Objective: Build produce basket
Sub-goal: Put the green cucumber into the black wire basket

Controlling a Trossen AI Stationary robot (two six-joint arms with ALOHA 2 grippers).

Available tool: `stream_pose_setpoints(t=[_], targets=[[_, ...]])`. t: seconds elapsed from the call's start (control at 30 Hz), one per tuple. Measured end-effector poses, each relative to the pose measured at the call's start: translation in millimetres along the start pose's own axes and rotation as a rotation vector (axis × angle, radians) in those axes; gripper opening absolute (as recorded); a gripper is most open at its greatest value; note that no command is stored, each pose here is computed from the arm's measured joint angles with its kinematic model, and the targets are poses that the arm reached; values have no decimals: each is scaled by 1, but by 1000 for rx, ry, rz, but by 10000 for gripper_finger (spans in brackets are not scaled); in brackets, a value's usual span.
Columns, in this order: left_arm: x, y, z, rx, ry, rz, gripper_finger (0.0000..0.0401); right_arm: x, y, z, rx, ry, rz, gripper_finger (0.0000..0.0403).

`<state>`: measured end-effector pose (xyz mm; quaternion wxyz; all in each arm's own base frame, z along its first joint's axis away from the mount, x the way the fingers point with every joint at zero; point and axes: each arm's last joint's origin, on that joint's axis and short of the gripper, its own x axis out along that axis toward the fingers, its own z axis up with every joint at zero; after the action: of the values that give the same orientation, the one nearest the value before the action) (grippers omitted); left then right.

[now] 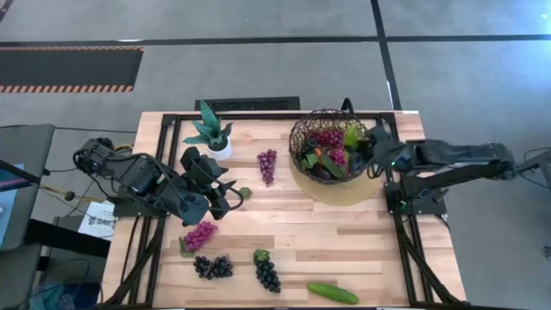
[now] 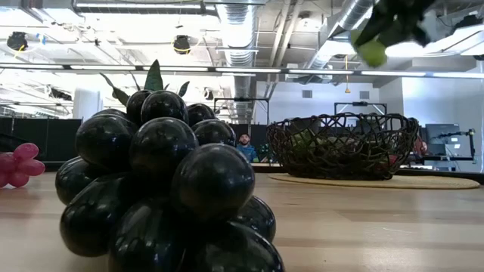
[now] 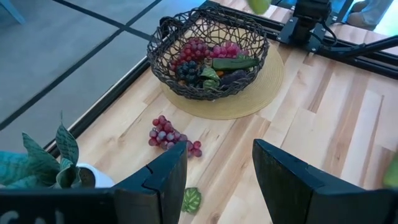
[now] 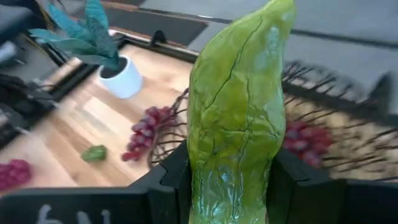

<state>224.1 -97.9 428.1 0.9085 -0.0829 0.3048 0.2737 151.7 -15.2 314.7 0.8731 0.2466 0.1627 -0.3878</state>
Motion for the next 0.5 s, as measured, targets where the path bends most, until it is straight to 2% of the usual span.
stream_pose_setpoints(t=[0.07, 0.23, 0.37, 0.5], targets=[[0, 0, 0, 2, 7, -6, 171, 14, -4, -14, 61, 2, 28, 144], [0, 0, -1, 7, 14, -10, 171, 42, -18, -38, 200, 30, 9, 144], [0, 0, -1, 23, 14, -10, 171, 56, -25, -42, 289, 39, -47, 144], [0, 0, -1, 23, 17, -13, 171, 68, -32, -40, 320, 59, -101, 144]])
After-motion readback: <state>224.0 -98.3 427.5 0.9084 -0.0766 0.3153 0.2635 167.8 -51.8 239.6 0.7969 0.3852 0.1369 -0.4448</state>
